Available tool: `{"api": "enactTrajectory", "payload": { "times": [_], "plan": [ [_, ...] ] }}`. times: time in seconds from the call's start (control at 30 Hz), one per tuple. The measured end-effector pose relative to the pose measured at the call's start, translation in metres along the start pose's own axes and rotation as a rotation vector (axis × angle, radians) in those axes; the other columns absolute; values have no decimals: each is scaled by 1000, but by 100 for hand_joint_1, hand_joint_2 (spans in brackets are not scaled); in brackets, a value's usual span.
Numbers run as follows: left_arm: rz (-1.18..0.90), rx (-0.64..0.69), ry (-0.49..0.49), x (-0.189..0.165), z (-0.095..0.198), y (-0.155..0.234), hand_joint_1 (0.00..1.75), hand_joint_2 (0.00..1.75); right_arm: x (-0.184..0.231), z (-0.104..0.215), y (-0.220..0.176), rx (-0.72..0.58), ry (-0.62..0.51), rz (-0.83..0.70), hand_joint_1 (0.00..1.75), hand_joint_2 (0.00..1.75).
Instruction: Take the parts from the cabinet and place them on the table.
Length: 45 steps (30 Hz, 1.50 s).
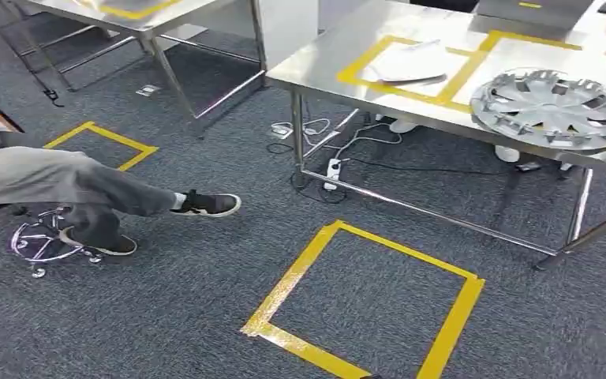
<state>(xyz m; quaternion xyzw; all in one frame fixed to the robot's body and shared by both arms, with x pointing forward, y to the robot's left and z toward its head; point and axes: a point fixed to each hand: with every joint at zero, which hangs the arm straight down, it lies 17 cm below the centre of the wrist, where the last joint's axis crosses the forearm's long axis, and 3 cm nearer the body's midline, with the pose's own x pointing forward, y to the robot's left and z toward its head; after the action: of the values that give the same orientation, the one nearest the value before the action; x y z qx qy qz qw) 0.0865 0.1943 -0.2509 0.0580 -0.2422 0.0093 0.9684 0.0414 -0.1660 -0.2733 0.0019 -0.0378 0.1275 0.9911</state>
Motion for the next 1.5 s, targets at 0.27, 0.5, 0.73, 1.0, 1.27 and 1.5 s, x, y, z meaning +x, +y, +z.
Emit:
{"api": "enactTrajectory", "payload": {
  "times": [0.27, 0.5, 0.73, 1.0, 1.27, 1.5],
  "plan": [
    [0, 1, -9, 6, -2, -1, 0, 0, 3, 0, 0, 9, -1, -6, 0, 0],
    [11, 18, -9, 6, -3, 2, 0, 0, 6, -1, -7, -34, -36, 7, 0, 0],
    [16, 21, -6, 6, -3, 3, 0, 0, 6, -1, -5, -28, -34, 7, 0, 0],
    [20, 25, -6, 7, -4, 4, 0, 0, 3, -1, -4, -26, -30, 4, 0, 0],
    [22, 26, -5, 7, -4, 3, 0, 0, 7, -1, -5, -25, -34, 21, 0, 0],
    [28, 31, -2, 6, -4, 4, 0, 0, 3, -1, -3, -19, -26, 18, 0, 0]
  ]
}}
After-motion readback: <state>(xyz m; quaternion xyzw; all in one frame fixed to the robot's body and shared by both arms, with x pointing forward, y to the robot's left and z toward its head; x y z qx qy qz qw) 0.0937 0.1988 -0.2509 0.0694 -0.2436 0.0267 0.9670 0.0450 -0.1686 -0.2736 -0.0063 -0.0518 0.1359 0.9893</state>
